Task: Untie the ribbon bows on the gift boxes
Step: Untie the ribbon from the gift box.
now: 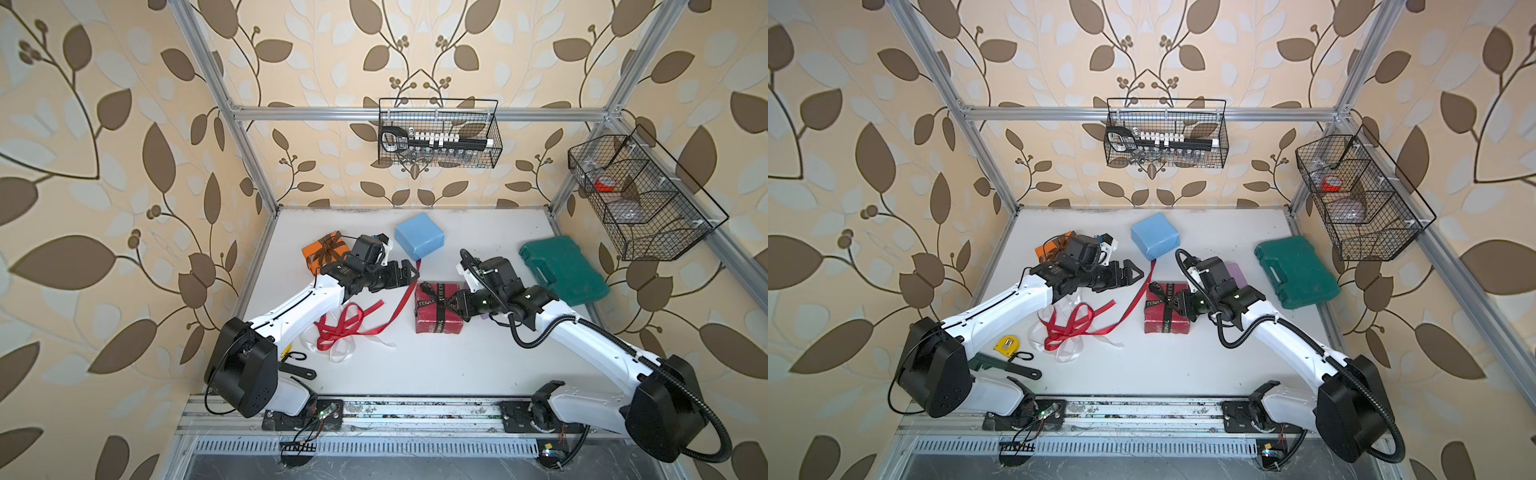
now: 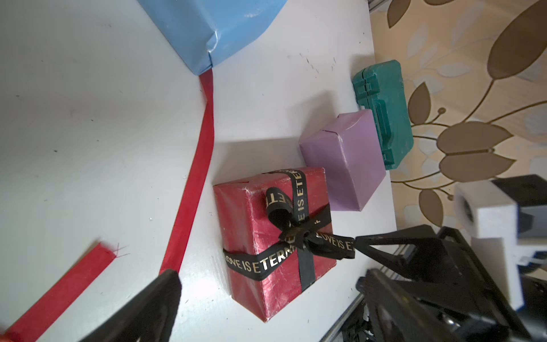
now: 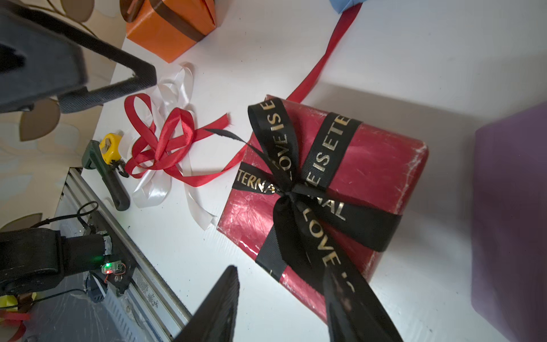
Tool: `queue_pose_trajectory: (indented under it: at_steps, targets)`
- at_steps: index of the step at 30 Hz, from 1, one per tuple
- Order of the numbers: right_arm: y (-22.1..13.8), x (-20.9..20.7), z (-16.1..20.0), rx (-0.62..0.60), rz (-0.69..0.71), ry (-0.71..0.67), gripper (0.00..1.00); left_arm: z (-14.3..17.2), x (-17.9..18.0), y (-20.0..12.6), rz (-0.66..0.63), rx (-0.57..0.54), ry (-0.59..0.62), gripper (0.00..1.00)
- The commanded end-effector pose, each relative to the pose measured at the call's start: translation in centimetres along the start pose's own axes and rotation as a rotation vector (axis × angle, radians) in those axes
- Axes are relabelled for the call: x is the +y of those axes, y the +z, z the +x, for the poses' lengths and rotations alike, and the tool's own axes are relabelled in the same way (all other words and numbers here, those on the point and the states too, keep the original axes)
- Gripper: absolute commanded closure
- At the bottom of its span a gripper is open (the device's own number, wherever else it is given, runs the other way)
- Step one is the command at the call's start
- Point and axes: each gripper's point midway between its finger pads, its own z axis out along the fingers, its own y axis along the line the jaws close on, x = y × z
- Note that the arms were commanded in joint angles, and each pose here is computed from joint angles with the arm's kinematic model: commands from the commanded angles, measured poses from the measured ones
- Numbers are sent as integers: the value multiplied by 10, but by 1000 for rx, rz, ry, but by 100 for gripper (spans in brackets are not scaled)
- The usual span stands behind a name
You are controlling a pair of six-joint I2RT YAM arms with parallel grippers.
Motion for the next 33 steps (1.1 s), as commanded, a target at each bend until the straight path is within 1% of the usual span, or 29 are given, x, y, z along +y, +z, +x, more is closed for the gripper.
queue_pose_trajectory:
  at_steps: [1,3,4,5,7,8,9,11,12,19,23,28,30,33]
  targets:
    - [3,6,-5,4,-10,-35,54,1,-13,1,75,8,4,5]
    - [7,6,-5,10,-14,-41,61,3,-14,3,89,12,-6,7]
    - [10,6,-5,13,-15,-41,65,8,-7,12,79,38,-23,9]
    - [11,7,-7,12,-20,-44,69,9,-7,14,86,43,-28,10]
    - [15,7,-8,12,-19,-45,81,11,-7,17,90,52,-37,12]
    - [16,7,-8,18,-18,-44,85,12,-7,18,93,56,-40,13]
    - [17,7,-7,26,-16,-47,88,13,-7,20,95,59,-43,13]
    - [18,4,-5,38,-5,-49,90,13,-10,22,98,65,-47,14]
    - [18,4,-3,40,-4,-52,100,14,-12,24,100,70,-46,13]
    - [13,0,0,30,17,-56,100,20,-29,42,116,120,-57,14]
    - [5,0,0,17,26,-72,100,29,-34,55,116,157,-64,19]
    - [0,-3,3,17,45,-82,93,29,-43,64,157,180,-78,38]
    - [0,-4,4,22,45,-81,91,28,-46,66,165,189,-76,50]
    - [0,-4,3,17,47,-82,91,27,-46,67,164,194,-69,64]
